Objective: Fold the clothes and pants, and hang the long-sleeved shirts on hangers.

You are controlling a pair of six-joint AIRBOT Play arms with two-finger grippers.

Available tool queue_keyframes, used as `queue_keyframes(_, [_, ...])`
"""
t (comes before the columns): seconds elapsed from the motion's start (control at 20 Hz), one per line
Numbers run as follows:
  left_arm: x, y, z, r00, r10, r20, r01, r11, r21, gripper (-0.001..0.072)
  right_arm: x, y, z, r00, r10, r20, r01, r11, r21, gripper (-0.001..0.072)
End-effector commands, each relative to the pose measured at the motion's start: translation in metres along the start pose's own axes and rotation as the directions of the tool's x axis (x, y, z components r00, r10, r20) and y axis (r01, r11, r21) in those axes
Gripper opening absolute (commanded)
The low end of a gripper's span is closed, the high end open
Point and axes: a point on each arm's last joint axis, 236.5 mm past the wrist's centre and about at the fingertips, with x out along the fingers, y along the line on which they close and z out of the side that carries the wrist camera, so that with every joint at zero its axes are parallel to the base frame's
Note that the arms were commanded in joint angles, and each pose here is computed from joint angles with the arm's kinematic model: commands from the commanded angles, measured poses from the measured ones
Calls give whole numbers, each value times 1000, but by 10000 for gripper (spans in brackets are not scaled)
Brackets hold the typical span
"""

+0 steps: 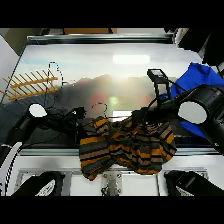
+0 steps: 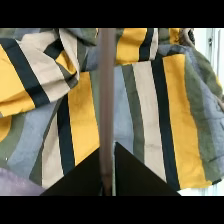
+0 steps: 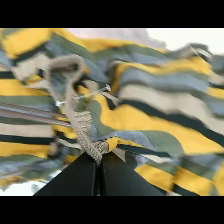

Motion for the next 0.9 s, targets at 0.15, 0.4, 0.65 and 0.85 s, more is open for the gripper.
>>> queue_keyframes(0.15, [0, 0, 7, 1000, -2, 28, 1, 1000, 25, 10, 6, 47, 12, 990, 131, 55, -128, 990, -52, 8])
queue_keyframes(0.4, [0, -1, 7, 1000, -3, 28, 2, 1000, 29, 11, 9, 75, 27, 984, 166, 68, -159, 982, -102, 8])
queue_keyframes(0.65, [0, -1, 7, 1000, -3, 28, 2, 1000, 29, 11, 23, 105, 23, 982, 185, 29, -178, 970, -167, 8])
queue_keyframes(0.85, [0, -1, 7, 1000, -3, 28, 2, 1000, 28, 11, 28, 121, 17, 978, 208, 23, -199, 960, -197, 8])
